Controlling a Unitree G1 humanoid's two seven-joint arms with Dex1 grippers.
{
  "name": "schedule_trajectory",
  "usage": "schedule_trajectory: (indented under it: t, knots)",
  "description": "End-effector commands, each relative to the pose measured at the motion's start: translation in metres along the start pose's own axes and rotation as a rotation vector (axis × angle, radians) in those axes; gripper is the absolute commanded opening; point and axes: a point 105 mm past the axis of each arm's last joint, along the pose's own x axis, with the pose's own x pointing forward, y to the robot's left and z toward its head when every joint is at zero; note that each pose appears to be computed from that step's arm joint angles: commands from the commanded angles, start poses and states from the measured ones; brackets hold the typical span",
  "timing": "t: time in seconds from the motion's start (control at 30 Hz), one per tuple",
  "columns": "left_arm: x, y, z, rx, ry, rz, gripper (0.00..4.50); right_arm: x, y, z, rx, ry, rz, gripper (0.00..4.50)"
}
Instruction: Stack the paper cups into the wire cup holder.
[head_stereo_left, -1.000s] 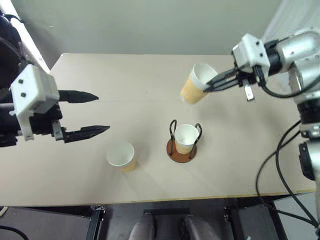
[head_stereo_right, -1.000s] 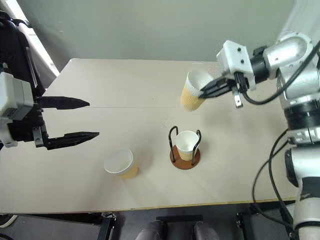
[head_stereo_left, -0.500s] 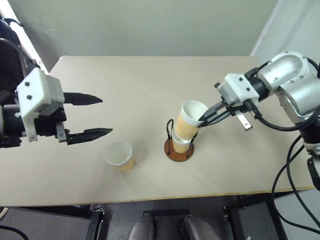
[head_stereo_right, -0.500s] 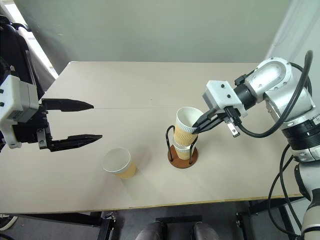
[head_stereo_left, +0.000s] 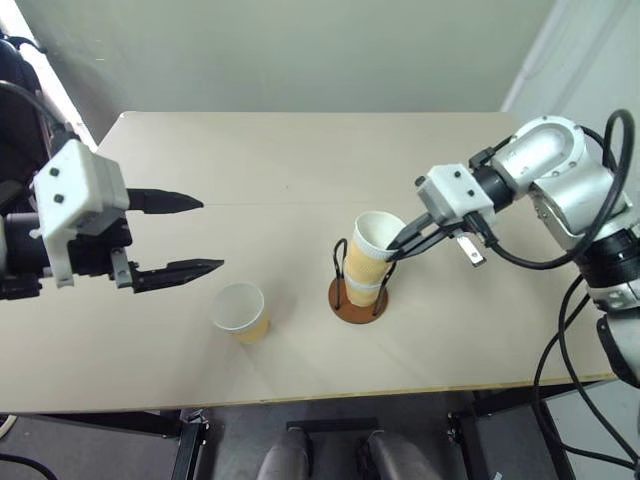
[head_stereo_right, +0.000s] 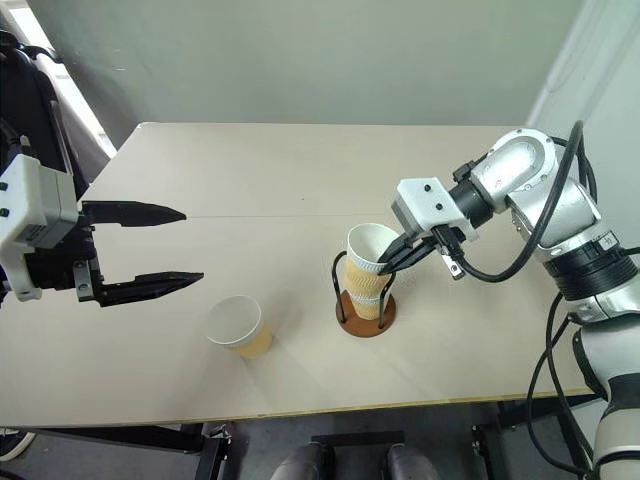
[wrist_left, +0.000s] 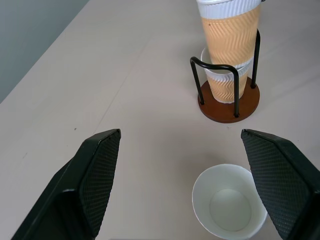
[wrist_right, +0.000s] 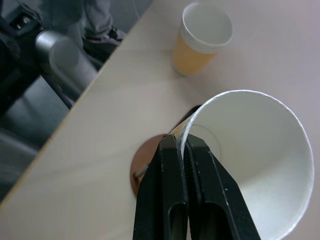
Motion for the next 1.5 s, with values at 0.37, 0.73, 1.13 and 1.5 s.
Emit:
schedule_trajectory:
  t: [0.37, 0.73, 1.13, 1.5]
  knots:
    - [-0.005, 0.001, 0.011, 0.047, -0.016, 0.026, 4.15, -0.004, -0.007, 0.007, -0.063, 0.048, -0.011, 1.23]
    - [0.001, 0.001, 0.009, 0.048, -0.012, -0.026, 4.15, -0.022, -0.014, 0.016, -0.054, 0.020, -0.083, 4.49]
    - [0.009, -0.022, -0.037, 0.067, 0.244, -0.307, 4.15, -0.110, 0.075, -0.010, 0.411, -0.251, -0.328, 4.49]
    - [0.031, -0.041, -0.062, 0.162, 0.341, -0.528, 4.15, -0.114, 0.087, -0.011, 0.433, -0.247, -0.418, 4.49]
